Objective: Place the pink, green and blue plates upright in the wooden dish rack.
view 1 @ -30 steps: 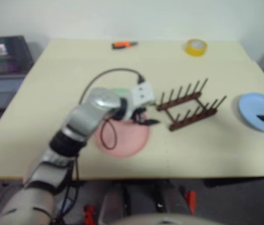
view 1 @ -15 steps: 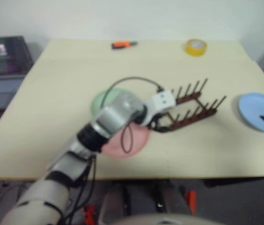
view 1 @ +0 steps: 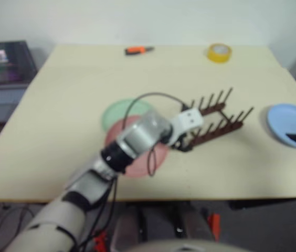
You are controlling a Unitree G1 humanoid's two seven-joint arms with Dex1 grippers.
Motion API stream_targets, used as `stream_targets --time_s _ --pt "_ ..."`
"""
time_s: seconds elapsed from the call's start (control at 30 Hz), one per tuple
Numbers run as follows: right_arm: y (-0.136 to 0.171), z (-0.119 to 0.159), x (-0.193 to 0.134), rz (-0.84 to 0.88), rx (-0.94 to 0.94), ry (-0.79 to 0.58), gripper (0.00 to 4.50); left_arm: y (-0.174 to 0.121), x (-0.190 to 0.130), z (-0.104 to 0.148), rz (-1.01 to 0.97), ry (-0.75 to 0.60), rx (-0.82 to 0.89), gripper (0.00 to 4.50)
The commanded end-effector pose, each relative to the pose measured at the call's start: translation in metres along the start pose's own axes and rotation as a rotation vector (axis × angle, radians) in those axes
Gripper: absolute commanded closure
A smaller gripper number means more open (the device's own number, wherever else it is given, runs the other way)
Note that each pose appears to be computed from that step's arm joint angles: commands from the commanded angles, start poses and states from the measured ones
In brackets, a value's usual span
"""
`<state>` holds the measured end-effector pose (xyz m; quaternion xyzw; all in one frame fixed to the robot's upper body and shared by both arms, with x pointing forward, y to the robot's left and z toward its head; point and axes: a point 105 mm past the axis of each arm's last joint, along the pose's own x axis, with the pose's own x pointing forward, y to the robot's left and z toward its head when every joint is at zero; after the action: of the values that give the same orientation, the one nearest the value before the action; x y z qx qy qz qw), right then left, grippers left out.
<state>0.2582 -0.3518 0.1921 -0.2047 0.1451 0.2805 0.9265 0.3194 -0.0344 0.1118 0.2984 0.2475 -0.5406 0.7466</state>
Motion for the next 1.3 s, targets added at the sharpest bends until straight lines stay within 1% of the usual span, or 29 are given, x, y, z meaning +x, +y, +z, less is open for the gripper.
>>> stream_targets --time_s 0.03,0.3,0.43,0.77,0.97,1.3 --pt "-0.003 0.014 -0.003 -0.013 -0.036 -0.035 0.84 0.002 0.001 0.004 0.026 -0.022 -0.01 1.0" --pt "-0.003 0.018 0.002 -0.001 -0.042 -0.033 0.84 0.009 0.009 -0.002 0.079 -0.016 -0.066 1.0" --pt "-0.004 0.021 0.005 0.004 -0.048 -0.031 0.84 0.013 0.012 -0.001 0.11 -0.029 -0.089 1.0" --pt "-0.006 0.026 0.008 0.001 -0.056 -0.033 0.84 0.012 0.018 0.003 0.112 -0.048 -0.099 1.0" --pt "-0.005 0.026 0.011 0.0 -0.053 -0.034 0.84 0.012 0.013 0.004 0.11 -0.042 -0.071 1.0" --pt "-0.004 0.024 0.017 0.0 -0.045 -0.04 0.84 0.026 -0.021 0.012 0.157 -0.044 -0.012 1.0"
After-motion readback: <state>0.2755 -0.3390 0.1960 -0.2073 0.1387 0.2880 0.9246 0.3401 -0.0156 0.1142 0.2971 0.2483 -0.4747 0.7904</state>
